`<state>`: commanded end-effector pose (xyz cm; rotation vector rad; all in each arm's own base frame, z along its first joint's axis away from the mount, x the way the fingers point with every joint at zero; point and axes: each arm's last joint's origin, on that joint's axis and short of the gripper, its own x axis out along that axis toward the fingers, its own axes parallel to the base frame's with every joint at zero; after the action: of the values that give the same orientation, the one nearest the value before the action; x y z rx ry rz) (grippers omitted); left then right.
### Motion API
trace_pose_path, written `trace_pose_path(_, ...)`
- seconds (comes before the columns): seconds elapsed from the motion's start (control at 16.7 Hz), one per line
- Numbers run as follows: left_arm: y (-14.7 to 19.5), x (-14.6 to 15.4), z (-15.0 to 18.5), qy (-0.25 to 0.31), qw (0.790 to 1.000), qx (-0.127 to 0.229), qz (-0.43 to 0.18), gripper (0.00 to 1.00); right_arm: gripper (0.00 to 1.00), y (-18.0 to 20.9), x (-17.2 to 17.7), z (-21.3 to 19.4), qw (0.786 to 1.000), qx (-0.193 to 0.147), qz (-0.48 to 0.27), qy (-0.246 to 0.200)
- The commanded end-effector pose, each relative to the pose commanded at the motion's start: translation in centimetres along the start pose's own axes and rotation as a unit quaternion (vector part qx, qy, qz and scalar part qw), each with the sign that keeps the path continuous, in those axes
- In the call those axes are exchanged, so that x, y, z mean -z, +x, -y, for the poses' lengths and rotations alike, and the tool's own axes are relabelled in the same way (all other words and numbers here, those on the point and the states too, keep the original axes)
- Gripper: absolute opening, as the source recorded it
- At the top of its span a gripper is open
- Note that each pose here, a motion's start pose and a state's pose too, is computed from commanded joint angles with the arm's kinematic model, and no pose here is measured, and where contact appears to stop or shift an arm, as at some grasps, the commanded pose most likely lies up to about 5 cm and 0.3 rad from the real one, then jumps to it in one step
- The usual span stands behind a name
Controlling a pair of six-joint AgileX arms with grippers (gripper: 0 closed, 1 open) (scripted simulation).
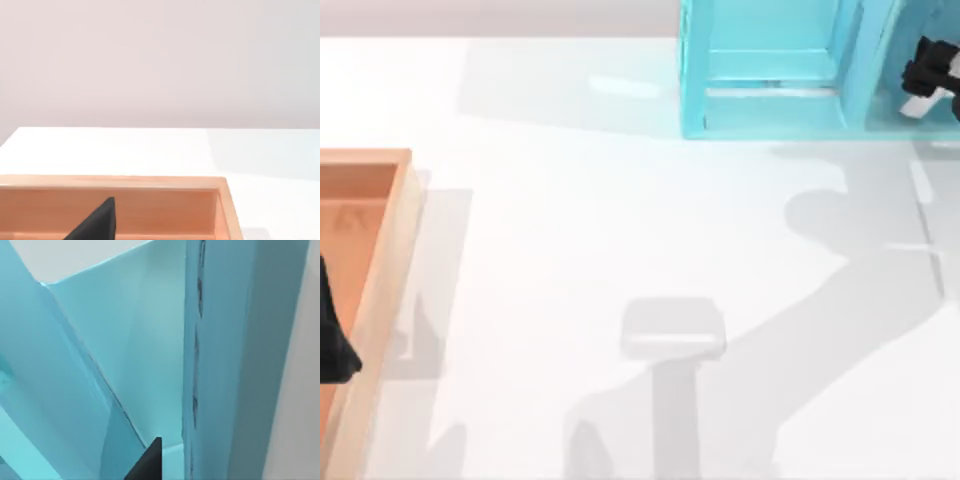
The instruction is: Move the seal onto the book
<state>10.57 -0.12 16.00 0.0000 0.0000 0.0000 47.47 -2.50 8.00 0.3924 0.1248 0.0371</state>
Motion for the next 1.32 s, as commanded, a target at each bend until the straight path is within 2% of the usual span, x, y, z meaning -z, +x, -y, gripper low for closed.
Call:
trace_pose_path(0.42,0.0,0.0,0.0,0.0,1.0,0.0,0.0,1.0,0.02,0.0,0.0,0.0,1.0,0.0,0.0,0.0)
trace_pose_path(1.02,0.0,0.0,0.0,0.0,1.0,0.0,0.0,1.0,0.0,-0.1,0.5,-0.1,1.0,0.0,-0.008,0.004)
trace_pose_path(1.32,0.0,0.0,0.0,0.0,1.0,0.0,0.0,1.0,0.0,-2.2,-3.3,-1.5,1.0,0.003,-0.009,0.006)
